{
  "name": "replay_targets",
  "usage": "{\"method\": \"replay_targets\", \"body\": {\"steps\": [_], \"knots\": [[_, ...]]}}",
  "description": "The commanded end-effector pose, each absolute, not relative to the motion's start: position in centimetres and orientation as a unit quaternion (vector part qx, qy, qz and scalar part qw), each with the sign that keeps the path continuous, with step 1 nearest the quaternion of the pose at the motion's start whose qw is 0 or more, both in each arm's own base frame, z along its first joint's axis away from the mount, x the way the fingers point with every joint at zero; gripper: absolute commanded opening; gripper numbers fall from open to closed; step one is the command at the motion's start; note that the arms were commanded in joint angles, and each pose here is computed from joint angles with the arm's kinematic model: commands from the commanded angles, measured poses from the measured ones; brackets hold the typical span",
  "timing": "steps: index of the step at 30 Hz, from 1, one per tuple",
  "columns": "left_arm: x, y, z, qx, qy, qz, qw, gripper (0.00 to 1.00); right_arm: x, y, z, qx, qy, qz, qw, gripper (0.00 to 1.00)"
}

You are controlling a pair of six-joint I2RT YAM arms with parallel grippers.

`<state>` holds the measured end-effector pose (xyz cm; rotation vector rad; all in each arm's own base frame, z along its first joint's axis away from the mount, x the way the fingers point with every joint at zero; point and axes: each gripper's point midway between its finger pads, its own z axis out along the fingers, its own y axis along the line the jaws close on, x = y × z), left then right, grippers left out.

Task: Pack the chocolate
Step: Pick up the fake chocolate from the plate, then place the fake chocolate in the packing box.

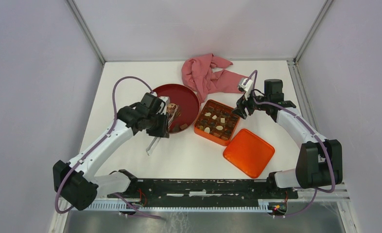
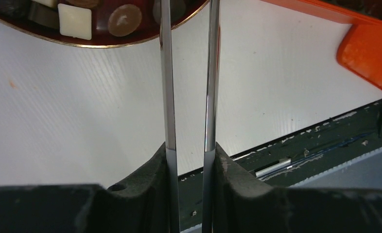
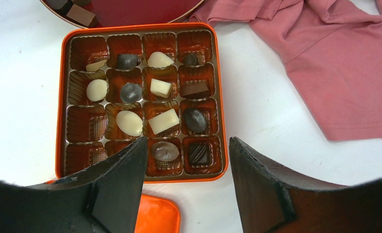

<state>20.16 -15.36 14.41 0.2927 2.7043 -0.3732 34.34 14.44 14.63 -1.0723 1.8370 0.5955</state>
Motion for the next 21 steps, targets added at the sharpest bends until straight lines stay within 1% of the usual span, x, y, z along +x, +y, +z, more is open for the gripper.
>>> {"method": "replay_targets", "body": {"steps": [1,5,10,17,21], "knots": [[20.3,-18.2,17.8,0.125,0.937,-0.226,0.236,0.02,35.2,14.8,16.2,-0.445,0.725,0.238,0.468,0.68],[19.5,-19.8,19.1,0.148,0.92,-0.269,0.245,0.02,35.2,14.8,16.1,-0.445,0.726,0.238,0.467,0.68],[17.8,-22.6,19.2,0.193,0.906,-0.293,0.237,0.02,35.2,14.8,16.1,-0.445,0.726,0.237,0.467,0.68],[16.2,-26.8,18.2,0.234,0.897,-0.306,0.219,0.02,35.3,14.8,16.1,-0.446,0.726,0.236,0.468,0.68],[16.3,-27.9,17.4,0.243,0.9,-0.291,0.212,0.02,35.2,14.8,16.1,-0.446,0.726,0.236,0.468,0.68]]}}
